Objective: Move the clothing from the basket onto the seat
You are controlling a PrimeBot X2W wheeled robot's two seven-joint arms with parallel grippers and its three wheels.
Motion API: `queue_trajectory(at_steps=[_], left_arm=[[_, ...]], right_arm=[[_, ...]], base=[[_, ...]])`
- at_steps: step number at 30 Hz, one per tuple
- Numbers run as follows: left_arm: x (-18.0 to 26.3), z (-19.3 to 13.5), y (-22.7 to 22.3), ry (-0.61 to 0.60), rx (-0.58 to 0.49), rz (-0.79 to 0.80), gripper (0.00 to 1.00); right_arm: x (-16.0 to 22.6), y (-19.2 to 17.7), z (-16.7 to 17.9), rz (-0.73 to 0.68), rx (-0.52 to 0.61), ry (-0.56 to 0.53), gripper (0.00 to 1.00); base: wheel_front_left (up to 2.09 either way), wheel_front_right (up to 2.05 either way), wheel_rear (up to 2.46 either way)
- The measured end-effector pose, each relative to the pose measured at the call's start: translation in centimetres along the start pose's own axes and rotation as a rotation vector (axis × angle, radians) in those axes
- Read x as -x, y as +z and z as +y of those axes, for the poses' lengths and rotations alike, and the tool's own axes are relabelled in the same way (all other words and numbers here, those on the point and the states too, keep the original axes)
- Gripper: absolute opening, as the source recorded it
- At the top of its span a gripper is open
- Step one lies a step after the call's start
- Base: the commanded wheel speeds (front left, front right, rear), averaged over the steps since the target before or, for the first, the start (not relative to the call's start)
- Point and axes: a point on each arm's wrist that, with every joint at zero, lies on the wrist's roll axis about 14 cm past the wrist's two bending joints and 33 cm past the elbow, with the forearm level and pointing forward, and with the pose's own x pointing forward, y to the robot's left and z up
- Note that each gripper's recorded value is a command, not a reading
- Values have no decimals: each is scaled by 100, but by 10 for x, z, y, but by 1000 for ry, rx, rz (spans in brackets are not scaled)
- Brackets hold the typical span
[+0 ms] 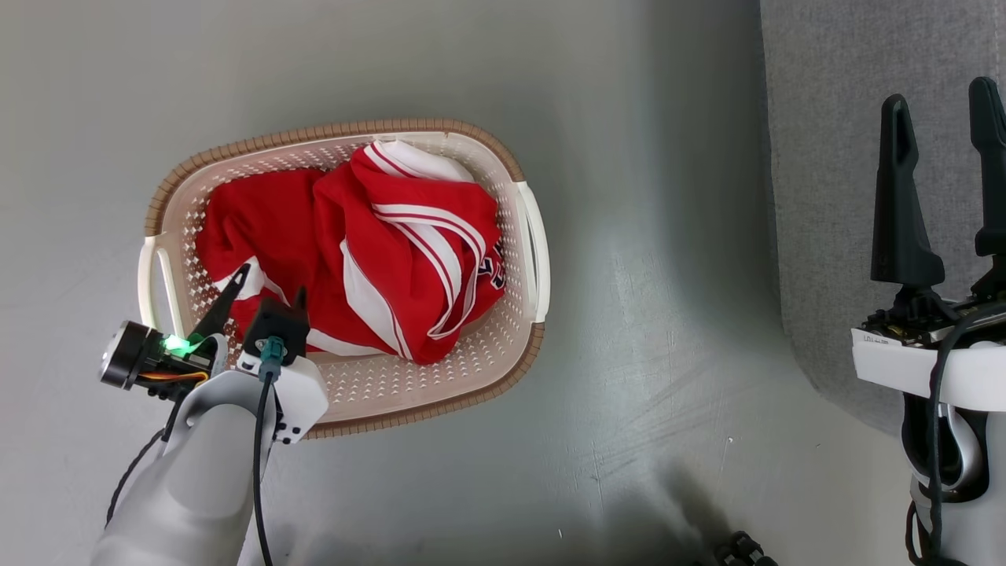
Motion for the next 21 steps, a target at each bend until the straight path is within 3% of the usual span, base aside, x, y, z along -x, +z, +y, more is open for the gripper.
queue_trajectory(at_steps=[14,15,16,17,20,21], left_arm=[[-17,2,-30,22,-47,114,100],[-18,2,-32,23,-47,125,89],[-19,2,-33,27,-47,134,69],[-20,2,-34,28,-47,139,69],[-22,2,-35,30,-49,145,0],[-23,3,-34,34,-50,144,0]], right_arm=[[-6,-19,-1,28,6,2,100],[-8,-18,0,22,6,4,100],[-9,-18,0,20,6,5,100],[-10,-19,0,19,6,7,100],[-13,-19,1,15,6,9,100],[-13,-20,1,17,6,9,100]], base=[[0,0,0],[0,0,0],[0,0,0],[0,0,0],[0,0,0],[0,0,0]])
